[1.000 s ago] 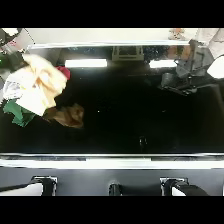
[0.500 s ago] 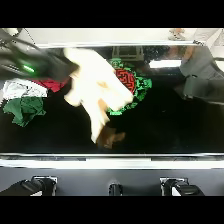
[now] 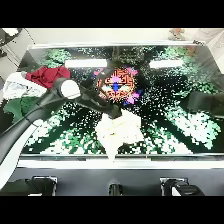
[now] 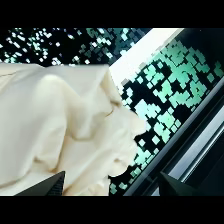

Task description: Fold the shirts.

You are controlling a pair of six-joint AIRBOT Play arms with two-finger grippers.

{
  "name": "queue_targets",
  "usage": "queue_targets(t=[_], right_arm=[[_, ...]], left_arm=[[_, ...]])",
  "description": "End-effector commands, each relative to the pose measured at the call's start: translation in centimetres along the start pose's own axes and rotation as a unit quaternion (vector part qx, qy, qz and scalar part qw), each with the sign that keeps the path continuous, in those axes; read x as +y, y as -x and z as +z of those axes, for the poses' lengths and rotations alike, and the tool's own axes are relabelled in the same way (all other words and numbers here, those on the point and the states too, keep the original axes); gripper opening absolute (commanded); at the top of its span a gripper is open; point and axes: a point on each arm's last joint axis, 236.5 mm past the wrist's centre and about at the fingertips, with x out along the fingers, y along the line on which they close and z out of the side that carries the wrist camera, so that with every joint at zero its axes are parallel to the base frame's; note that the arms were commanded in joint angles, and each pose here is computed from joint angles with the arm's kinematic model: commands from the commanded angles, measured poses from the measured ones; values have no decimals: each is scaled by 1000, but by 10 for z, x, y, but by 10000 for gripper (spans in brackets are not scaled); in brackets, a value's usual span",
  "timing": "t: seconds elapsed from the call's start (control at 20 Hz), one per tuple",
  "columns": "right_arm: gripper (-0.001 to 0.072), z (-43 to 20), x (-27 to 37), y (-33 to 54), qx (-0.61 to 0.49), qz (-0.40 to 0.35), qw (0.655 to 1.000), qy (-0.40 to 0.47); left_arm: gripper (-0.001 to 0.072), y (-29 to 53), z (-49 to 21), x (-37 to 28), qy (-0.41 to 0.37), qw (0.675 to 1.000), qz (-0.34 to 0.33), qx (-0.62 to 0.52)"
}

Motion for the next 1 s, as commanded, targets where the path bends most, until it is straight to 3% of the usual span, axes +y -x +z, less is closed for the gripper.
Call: queue_targets(t=[0.0,0.1,0.25,0.55,0.85,0.95], right_arm=[[634,1,-6,-45,68,-7,998,13],[670,-8,3,-92,136,23,990,22],[684,-36,13,-158,224,70,972,8],[666,-112,-3,-235,337,77,938,-24],[667,-154,-12,-262,357,78,930,-42],[667,-163,-6,-267,366,95,925,-50]], left_arm=[[712,30,-4,58,25,997,63,31],[711,58,-33,98,64,991,97,73],[710,53,-101,117,124,978,91,141],[688,-47,-211,48,266,952,-49,139],[661,-109,-222,-4,297,943,-91,122],[584,-123,-221,-6,317,937,-91,116]])
